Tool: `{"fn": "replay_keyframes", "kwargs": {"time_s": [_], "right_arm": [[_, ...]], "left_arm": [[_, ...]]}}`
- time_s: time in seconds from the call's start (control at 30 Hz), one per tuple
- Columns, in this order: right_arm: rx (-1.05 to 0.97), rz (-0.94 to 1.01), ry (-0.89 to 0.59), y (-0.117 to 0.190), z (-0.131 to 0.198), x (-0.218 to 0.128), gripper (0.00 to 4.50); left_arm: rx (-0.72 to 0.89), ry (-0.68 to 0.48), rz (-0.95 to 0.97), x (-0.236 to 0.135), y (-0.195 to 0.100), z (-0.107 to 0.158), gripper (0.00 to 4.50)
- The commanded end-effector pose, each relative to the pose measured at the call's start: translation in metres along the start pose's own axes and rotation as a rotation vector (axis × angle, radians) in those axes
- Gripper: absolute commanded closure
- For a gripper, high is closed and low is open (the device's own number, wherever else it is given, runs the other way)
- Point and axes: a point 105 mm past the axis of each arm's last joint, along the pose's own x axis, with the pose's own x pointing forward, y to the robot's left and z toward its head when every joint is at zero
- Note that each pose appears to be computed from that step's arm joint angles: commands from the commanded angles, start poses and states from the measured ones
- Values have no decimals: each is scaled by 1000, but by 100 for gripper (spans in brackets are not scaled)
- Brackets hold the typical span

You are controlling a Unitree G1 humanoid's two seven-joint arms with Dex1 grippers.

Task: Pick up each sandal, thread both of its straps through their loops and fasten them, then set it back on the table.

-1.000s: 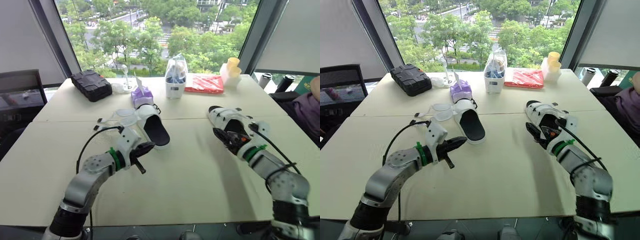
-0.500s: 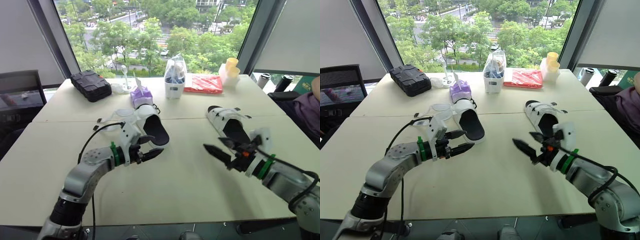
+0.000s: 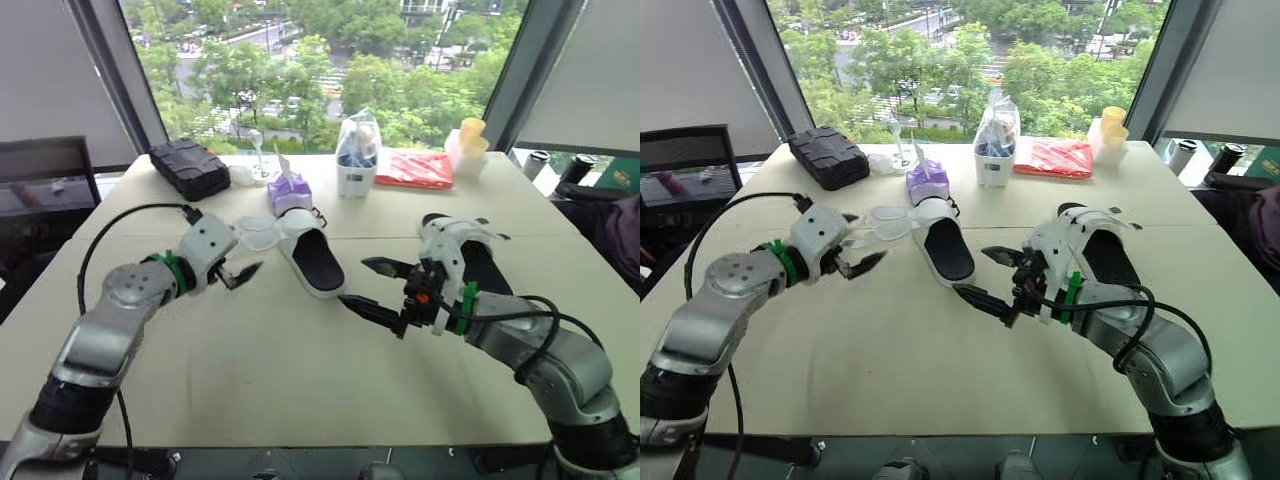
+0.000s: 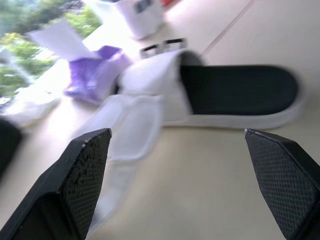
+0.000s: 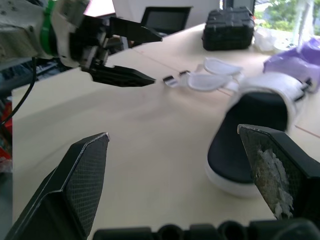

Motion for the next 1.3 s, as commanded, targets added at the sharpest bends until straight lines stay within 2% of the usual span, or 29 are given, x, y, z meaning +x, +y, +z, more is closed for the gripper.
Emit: {"fn": "replay_keyframes", "kwargs": {"time_s": [0.03, 0.17, 0.27, 0.57, 0.77, 1.0, 1.1, 1.3], "right_arm": [[-25, -1, -18, 5, -2, 10, 0], [-69, -63, -1, -4, -10, 13, 0], [-100, -157, 2, -18, -9, 11, 0], [-187, -326, 66, -43, -10, -17, 0], [-192, -355, 42, -43, -3, -17, 0], [-201, -414, 24, -46, 2, -20, 0], [-199, -444, 14, -47, 4, -22, 0], [-191, -454, 5, -47, 5, -21, 0]], "left_arm": [[35, 12, 135, 12, 18, 0, 8], [39, 3, 163, 35, 15, 4, 8], [20, -45, 125, 52, 6, 12, 8], [74, -116, 59, 93, -21, 36, 8], [124, -47, 46, 132, -46, 28, 8], [242, 145, 132, 152, -40, 0, 8], [234, 157, 155, 155, -39, 2, 88], [236, 164, 168, 156, -39, 2, 391]]}}
